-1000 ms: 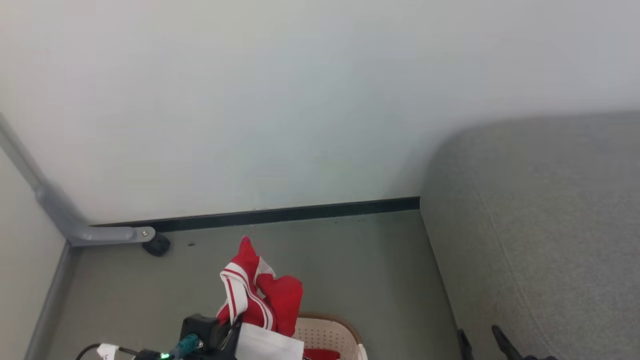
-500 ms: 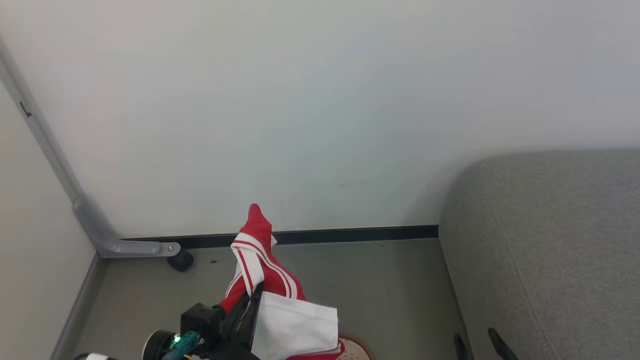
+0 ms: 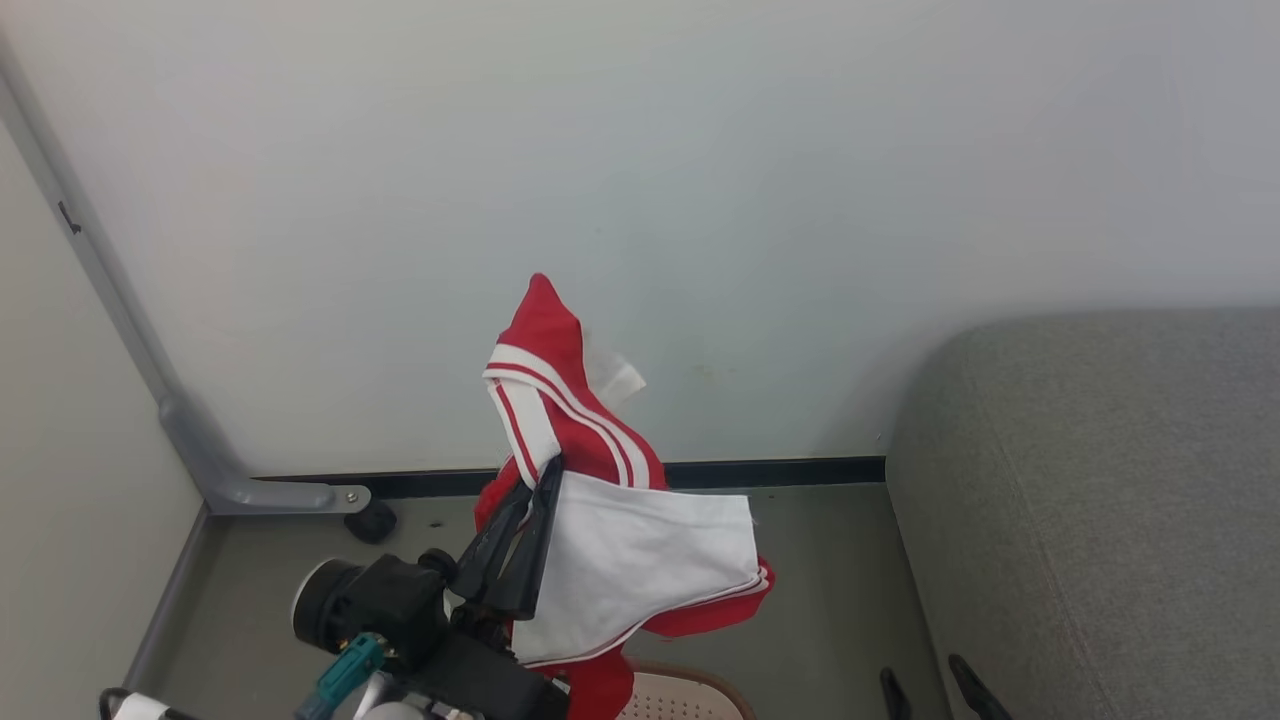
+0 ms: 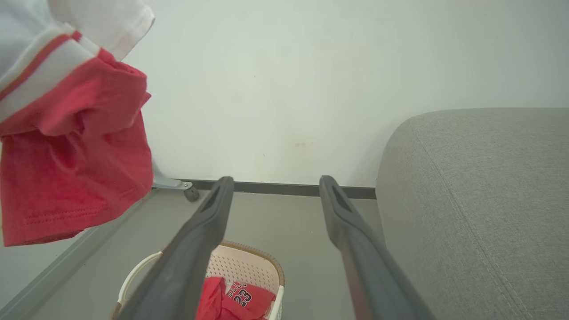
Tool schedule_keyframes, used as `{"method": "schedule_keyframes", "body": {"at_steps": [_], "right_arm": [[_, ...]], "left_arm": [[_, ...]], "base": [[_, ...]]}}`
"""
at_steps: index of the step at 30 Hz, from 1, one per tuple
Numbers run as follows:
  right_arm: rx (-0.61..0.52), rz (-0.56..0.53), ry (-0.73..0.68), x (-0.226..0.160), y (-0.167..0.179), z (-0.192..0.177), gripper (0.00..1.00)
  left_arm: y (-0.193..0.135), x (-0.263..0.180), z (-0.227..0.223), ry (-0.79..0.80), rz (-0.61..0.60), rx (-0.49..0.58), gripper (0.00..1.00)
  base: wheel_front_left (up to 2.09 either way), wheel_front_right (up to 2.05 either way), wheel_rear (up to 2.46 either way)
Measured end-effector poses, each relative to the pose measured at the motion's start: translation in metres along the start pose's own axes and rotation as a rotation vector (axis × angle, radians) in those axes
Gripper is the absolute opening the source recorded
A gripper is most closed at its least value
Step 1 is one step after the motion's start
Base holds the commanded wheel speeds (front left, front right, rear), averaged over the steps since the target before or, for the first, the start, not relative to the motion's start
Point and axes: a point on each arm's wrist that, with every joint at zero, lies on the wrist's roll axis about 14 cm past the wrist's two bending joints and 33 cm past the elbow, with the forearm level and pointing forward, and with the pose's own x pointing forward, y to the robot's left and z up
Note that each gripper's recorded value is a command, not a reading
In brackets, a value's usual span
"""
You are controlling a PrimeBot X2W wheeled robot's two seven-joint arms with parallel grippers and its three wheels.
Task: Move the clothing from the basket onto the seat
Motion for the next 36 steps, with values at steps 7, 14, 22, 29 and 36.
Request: {"method": "schedule_keyframes", "body": {"at_steps": [7, 14, 22, 29, 36], "right_arm": [[-0.007, 0.033, -0.016, 0.001, 0.01, 0.005, 1.0], [-0.016, 0.053, -0.035, 0.002, 0.015, 0.011, 1.0], [-0.025, 0.09, -0.053, 0.002, 0.024, 0.016, 1.0], [-0.06, 0.17, -0.096, 0.001, 0.043, 0.029, 1.0], [-0.114, 0.265, -0.175, -0.005, 0.062, 0.054, 1.0]], "left_arm": [[-0.019, 0.005, 0.048, -0.144, -0.077, 0.033, 0.0], [-0.037, 0.004, 0.076, -0.23, -0.143, 0.05, 0.0], [-0.051, 0.0, 0.096, -0.294, -0.193, 0.054, 0.0], [-0.059, -0.002, 0.1, -0.304, -0.224, 0.056, 0.0], [-0.061, -0.003, 0.088, -0.271, -0.23, 0.043, 0.0]], "base": [[0.0, 0.0, 0.0], [0.0, 0.0, 0.0], [0.0, 0.0, 0.0], [0.0, 0.0, 0.0], [0.0, 0.0, 0.0]]}}
